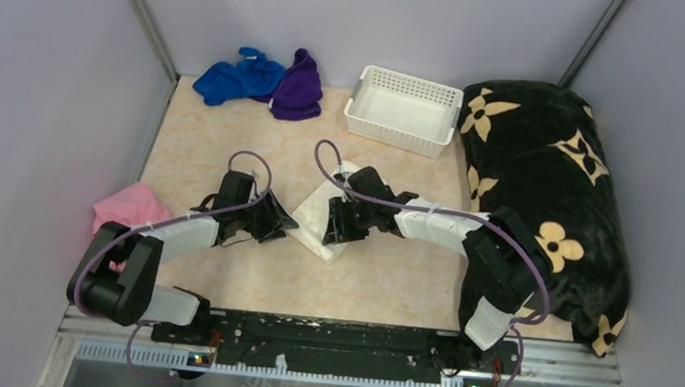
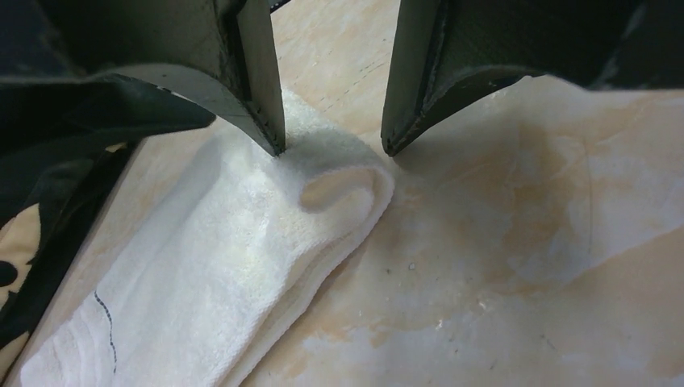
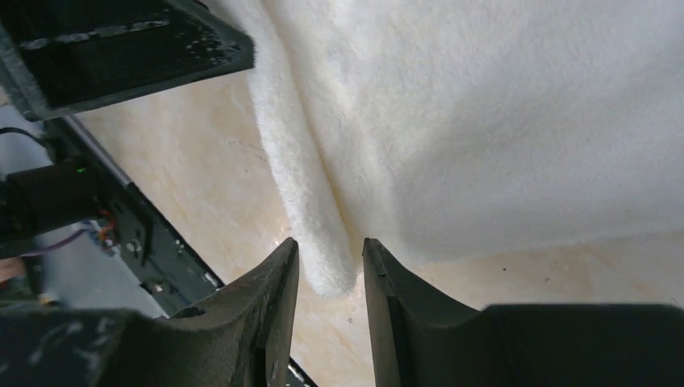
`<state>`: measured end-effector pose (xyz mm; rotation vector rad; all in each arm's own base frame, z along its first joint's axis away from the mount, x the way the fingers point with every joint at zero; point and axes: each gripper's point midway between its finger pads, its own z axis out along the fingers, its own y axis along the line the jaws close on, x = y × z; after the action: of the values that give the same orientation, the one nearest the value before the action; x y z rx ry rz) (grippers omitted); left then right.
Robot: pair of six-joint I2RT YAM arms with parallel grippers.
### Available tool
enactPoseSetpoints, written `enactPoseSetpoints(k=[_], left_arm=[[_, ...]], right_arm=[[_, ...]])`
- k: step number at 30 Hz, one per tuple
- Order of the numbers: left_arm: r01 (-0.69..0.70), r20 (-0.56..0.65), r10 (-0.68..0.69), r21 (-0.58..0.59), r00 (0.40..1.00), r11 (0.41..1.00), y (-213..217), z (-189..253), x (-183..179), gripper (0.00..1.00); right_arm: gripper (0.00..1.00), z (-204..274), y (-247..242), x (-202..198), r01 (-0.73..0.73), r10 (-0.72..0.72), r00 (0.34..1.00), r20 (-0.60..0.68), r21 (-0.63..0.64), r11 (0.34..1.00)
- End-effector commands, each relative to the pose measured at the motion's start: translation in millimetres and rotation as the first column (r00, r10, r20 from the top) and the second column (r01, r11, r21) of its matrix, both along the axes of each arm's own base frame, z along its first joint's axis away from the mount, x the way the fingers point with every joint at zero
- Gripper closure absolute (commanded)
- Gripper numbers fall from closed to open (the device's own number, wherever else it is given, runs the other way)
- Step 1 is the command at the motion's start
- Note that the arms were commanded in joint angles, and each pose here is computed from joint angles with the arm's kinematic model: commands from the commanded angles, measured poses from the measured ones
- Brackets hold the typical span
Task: Roll the towels
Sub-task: Roll the towel at the center of the board.
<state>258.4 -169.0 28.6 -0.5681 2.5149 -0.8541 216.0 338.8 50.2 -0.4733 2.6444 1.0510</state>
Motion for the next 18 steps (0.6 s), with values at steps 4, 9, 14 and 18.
enactPoseSetpoints(k=[4,9,14,18], left_arm=[[-0.001,-0.116,0.011,0.086,0.993,0.996,13.3,-37.6,-17.8,0.46],[0.002,-0.135,0.012,0.102,0.991,0.995,15.7,-43.2,-20.7,0.46],[0.003,-0.146,0.014,0.114,0.989,0.993,18.0,-46.5,-23.6,0.47],[0.004,-0.145,0.013,0.117,0.989,0.993,18.4,-46.1,-23.6,0.47]], right_arm=[[0.61,55.9,7.9,6.8,-0.053,0.143,0.906,0.397,-0.229,0.972],[0.6,59.2,34.3,-12.2,-0.139,0.251,0.849,0.464,-0.262,0.955],[0.6,40.5,44.0,-12.6,-0.166,0.297,0.838,0.458,-0.304,0.938],[0.59,30.1,39.2,-5.3,-0.149,0.313,0.825,0.47,-0.353,0.924]])
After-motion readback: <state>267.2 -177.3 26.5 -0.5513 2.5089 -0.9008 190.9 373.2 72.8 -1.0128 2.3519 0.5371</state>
